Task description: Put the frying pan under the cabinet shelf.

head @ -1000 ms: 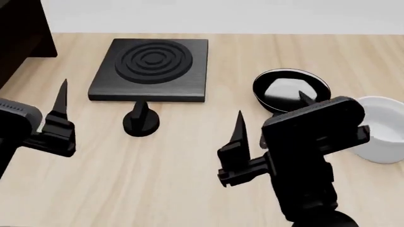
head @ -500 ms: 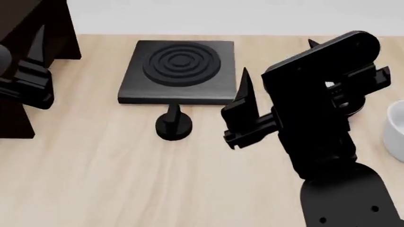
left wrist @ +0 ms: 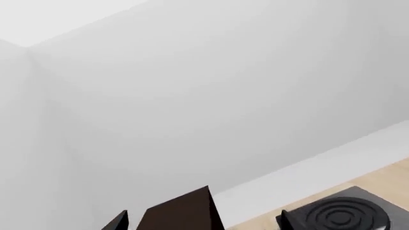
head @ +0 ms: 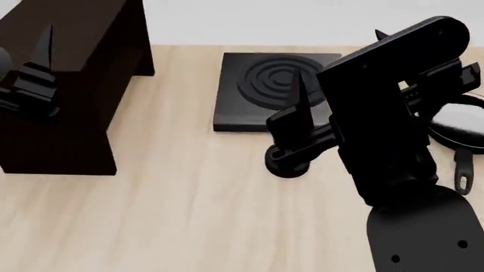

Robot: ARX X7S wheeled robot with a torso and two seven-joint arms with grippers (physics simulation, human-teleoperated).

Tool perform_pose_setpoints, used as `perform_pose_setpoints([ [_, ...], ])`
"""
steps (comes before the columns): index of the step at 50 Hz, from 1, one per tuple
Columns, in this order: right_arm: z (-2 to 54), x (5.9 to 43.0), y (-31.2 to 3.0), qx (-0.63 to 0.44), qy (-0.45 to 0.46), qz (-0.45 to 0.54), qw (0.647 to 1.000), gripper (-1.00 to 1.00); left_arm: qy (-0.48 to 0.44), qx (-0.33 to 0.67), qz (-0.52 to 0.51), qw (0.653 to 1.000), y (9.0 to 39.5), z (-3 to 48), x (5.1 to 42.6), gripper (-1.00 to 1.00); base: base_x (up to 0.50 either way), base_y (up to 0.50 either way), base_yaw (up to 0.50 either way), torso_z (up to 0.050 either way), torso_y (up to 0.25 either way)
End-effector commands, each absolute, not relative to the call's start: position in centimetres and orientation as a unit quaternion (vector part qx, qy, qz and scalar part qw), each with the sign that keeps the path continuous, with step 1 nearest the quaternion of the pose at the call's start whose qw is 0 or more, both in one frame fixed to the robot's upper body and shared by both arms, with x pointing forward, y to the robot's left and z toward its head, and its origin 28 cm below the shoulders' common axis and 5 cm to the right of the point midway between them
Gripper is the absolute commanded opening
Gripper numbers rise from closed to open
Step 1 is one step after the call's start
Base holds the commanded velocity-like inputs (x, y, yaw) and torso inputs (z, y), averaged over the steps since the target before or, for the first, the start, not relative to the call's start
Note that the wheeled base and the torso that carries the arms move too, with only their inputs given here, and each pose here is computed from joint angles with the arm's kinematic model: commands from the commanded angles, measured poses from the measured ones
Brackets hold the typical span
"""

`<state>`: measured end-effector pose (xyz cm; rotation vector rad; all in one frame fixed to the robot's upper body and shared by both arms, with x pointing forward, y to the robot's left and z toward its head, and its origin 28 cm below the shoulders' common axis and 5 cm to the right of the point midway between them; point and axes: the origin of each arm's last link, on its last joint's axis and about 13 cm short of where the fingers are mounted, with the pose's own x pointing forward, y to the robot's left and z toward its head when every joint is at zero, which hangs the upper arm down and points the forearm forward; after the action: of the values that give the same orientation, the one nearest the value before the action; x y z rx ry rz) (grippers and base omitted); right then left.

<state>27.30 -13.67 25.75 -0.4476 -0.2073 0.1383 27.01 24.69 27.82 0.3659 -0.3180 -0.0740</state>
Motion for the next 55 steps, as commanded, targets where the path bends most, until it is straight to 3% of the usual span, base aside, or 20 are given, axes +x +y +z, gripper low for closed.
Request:
perform_pose_setpoints([
  [1,26.0,27.2,-13.6,-0.223,-0.104,0.069,0.967,1.00,-0.157,0.184,-0.037,0.970,24.7,27.9,26.9,1.00,0.07,0.50,0.00,0.000,0.000],
  [7,26.1,27.2,-13.6,-0.226,-0.104,0.066,0.966,1.00,-0.158,0.183,-0.037,0.970,24.7,27.9,26.9,1.00,0.07,0.50,0.00,0.000,0.000],
  [15,26.7,27.1,-13.5,-0.231,-0.130,0.072,0.961,1.00,-0.160,0.183,-0.040,0.969,24.6,28.0,26.9,1.00,0.02,0.02,0.00,0.000,0.000],
  [55,28.3,26.2,-12.4,-0.252,-0.138,0.070,0.955,1.00,-0.175,0.181,-0.041,0.967,24.5,29.0,26.6,1.00,0.50,-0.09,0.00,0.000,0.000],
])
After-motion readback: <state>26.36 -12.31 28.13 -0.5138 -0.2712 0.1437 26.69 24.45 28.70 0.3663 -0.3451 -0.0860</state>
